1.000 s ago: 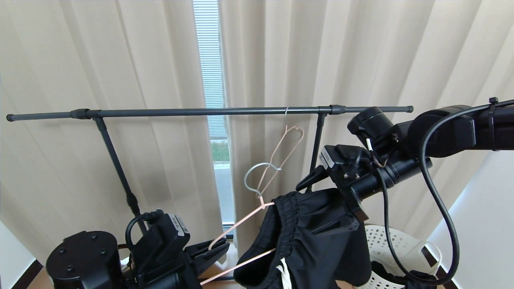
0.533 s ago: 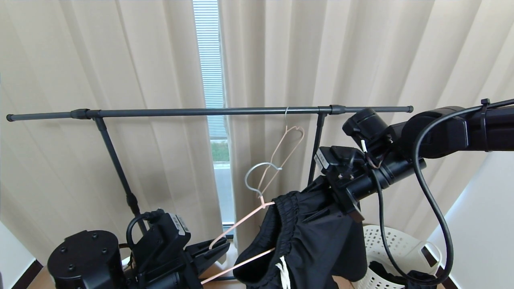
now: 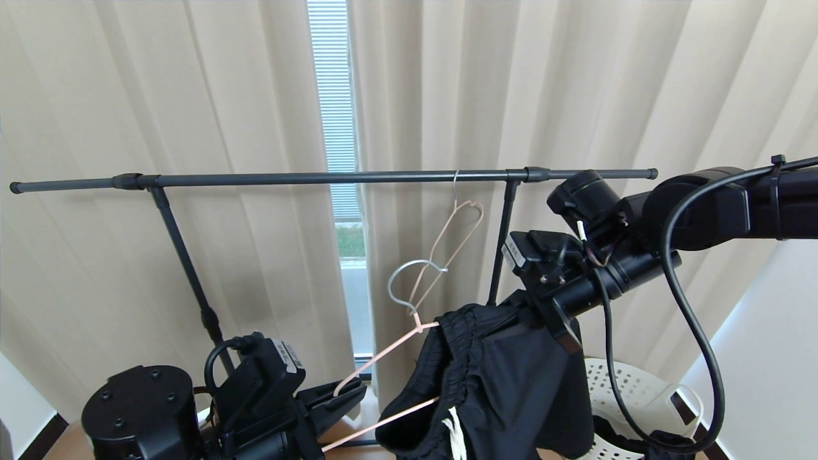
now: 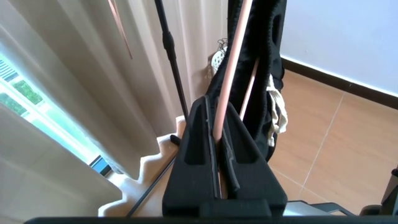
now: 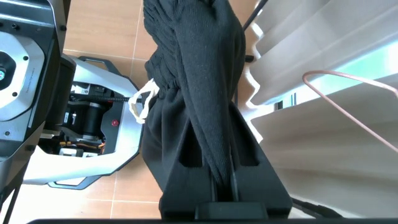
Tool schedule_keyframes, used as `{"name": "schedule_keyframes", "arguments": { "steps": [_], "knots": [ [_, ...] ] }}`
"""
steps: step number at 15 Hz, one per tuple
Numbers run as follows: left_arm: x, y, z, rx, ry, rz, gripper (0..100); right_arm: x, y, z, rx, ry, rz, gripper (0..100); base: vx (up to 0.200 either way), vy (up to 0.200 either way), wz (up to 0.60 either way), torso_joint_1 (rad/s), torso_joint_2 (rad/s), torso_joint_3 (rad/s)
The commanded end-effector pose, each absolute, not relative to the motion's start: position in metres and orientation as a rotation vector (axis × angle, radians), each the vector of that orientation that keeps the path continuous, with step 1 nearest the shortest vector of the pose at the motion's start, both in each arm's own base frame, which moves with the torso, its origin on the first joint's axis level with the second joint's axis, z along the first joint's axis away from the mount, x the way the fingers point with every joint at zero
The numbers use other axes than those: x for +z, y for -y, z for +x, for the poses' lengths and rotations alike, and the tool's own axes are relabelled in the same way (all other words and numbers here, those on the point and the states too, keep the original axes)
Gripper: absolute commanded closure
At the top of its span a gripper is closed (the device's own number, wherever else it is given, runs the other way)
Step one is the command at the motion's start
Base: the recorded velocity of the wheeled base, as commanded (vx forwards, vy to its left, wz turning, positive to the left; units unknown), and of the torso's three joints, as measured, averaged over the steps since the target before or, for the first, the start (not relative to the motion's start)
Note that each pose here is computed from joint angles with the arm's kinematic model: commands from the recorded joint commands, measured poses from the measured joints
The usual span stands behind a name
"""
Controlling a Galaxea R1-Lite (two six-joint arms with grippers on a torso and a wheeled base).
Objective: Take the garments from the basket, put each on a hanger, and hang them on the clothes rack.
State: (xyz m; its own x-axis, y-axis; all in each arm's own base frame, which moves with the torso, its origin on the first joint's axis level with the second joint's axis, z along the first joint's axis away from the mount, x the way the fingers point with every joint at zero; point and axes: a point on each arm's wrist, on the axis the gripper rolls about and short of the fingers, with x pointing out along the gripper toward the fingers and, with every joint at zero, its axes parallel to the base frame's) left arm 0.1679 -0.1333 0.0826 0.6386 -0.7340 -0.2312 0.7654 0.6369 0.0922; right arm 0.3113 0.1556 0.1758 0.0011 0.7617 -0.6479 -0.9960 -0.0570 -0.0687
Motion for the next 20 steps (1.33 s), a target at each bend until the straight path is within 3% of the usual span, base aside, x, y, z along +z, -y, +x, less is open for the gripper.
{"name": "schedule_keyframes", "arguments": {
  "steps": [1, 2, 8, 13, 16, 20],
  "knots": [
    [0.081, 0.133, 0.168, -0.859, -0.187, 0.192, 100, 0.179, -0.155, 0.309, 1.527, -0.476, -0.624, 100, 0.000, 0.000, 0.00, 0.000, 0.00, 0.000],
    [0.081, 0.133, 0.168, -0.860, -0.188, 0.193, 0, 0.180, -0.155, 0.309, 1.527, -0.474, -0.625, 100, 0.000, 0.000, 0.00, 0.000, 0.00, 0.000],
    [0.083, 0.123, 0.174, -0.805, -0.177, 0.179, 0, 0.185, -0.150, 0.304, 1.517, -0.471, -0.623, 100, 0.000, 0.000, 0.00, 0.000, 0.00, 0.000],
    [0.092, 0.087, 0.177, -0.891, -0.128, 0.105, 0, 0.184, -0.121, 0.296, 1.457, -0.520, -0.584, 100, 0.000, 0.000, 0.00, 0.000, 0.00, 0.000],
    [0.108, 0.070, 0.187, -0.881, -0.104, -0.044, 0, 0.176, -0.106, 0.286, 1.478, -0.531, -0.503, 100, 0.000, 0.000, 0.00, 0.000, 0.00, 0.000],
    [0.113, 0.063, 0.214, -0.834, -0.197, -0.348, 0, 0.171, -0.093, 0.280, 1.517, -0.506, -0.388, 100, 0.000, 0.000, 0.00, 0.000, 0.00, 0.000]
  ]
}}
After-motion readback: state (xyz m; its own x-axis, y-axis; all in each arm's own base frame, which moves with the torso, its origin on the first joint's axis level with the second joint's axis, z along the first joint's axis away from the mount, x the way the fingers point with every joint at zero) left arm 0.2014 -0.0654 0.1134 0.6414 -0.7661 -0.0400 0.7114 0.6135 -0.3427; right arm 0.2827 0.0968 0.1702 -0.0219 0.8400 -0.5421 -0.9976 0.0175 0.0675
